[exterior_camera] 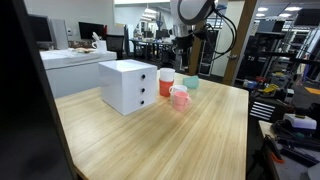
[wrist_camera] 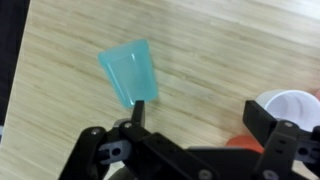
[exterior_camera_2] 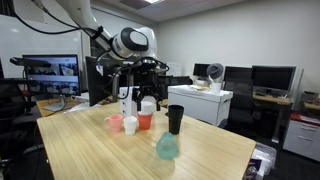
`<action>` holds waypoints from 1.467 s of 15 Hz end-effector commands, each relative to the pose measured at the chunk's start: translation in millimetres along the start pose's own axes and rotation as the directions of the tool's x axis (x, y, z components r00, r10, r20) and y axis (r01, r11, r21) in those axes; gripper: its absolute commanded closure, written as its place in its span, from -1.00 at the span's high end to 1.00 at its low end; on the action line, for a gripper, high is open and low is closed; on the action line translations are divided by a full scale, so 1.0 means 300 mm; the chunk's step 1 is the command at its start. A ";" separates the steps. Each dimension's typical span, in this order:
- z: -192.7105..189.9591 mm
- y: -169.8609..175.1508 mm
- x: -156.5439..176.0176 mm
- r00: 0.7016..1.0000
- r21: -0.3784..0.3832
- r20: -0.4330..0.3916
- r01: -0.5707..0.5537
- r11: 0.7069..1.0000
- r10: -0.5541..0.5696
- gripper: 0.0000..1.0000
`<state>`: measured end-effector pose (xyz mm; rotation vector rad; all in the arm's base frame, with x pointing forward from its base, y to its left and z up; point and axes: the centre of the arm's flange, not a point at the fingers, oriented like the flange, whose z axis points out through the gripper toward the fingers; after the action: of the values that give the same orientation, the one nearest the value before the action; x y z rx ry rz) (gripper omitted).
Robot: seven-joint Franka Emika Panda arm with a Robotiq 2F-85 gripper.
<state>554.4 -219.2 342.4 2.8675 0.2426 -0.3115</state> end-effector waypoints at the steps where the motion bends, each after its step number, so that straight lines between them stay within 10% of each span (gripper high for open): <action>1: -0.069 0.061 -0.030 0.990 0.144 0.088 -0.122 0.982 0.110 1.00; 10: -0.107 0.279 -0.095 0.917 0.386 0.229 -0.393 0.835 0.326 1.00; 22: 0.019 0.317 0.063 0.955 0.221 -0.088 -0.258 0.940 0.283 1.00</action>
<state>591.2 -313.6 366.6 3.0858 -0.2892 -0.1778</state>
